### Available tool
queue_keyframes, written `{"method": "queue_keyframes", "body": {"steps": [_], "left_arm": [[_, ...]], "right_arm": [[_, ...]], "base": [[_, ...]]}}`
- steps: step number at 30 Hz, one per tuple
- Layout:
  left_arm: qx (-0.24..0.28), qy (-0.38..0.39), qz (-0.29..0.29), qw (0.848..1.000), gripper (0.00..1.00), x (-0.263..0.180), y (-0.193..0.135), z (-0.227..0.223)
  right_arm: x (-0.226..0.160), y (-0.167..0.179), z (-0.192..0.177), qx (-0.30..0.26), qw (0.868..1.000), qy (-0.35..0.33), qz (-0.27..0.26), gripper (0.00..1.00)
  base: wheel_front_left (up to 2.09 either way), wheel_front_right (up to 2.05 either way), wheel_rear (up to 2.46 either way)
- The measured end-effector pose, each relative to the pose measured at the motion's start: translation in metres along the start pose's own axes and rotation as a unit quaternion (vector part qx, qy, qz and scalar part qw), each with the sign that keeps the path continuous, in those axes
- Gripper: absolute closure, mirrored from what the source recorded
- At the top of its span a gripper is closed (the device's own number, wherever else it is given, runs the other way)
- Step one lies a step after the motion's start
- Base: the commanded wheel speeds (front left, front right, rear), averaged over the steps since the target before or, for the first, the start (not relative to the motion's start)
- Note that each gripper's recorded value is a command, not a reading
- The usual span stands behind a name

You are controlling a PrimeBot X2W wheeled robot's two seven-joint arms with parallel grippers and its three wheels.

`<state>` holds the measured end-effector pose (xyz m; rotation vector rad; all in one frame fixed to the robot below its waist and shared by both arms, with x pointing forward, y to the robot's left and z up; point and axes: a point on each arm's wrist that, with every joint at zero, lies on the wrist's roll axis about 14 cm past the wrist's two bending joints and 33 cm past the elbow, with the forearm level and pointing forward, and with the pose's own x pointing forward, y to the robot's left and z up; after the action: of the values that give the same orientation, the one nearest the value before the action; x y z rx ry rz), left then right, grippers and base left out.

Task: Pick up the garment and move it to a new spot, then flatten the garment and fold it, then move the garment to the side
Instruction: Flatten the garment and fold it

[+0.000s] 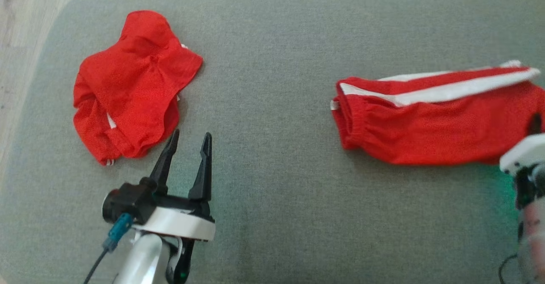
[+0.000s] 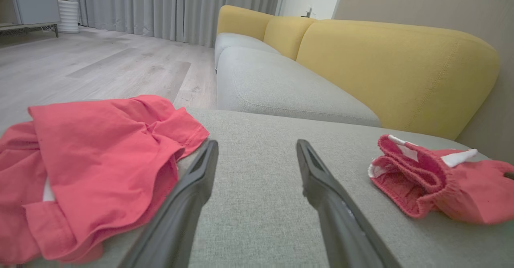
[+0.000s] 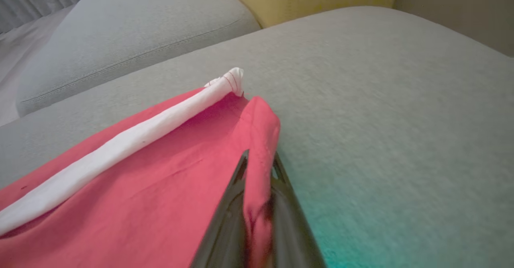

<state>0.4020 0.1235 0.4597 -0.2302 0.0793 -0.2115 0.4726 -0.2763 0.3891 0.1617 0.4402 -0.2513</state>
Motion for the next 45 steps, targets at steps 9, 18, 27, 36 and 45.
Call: {"method": "queue_keyframes", "body": {"steps": [9, 18, 27, 36, 45], "left_arm": [[-0.005, 0.015, 0.003, 1.000, 0.00, -0.014, -0.002, -0.010], [-0.003, 0.017, 0.006, 1.000, 0.00, -0.018, 0.000, -0.011], [0.001, 0.003, 0.009, 1.000, 0.00, -0.033, -0.002, -0.002], [-0.004, 0.012, 0.029, 1.000, 0.00, -0.058, 0.004, -0.009], [-0.010, 0.015, 0.069, 0.997, 0.00, -0.086, 0.025, -0.015]], "right_arm": [[-0.023, -0.046, -0.013, 0.041, 0.997, -0.011, -0.068, 1.00], [-0.023, -0.011, 0.003, 0.043, 0.997, -0.047, -0.036, 1.00], [-0.039, 0.089, 0.061, 0.047, 0.984, -0.134, 0.108, 1.00], [-0.074, 0.194, 0.071, 0.080, 0.951, -0.140, 0.264, 1.00], [-0.103, 0.229, 0.000, 0.002, 0.943, -0.062, 0.328, 1.00]], "base": [[0.00, 0.00, 0.00], [0.00, 0.00, 0.00], [0.00, 0.00, 0.00], [0.00, 0.00, 0.00], [0.00, 0.00, 0.00]]}}
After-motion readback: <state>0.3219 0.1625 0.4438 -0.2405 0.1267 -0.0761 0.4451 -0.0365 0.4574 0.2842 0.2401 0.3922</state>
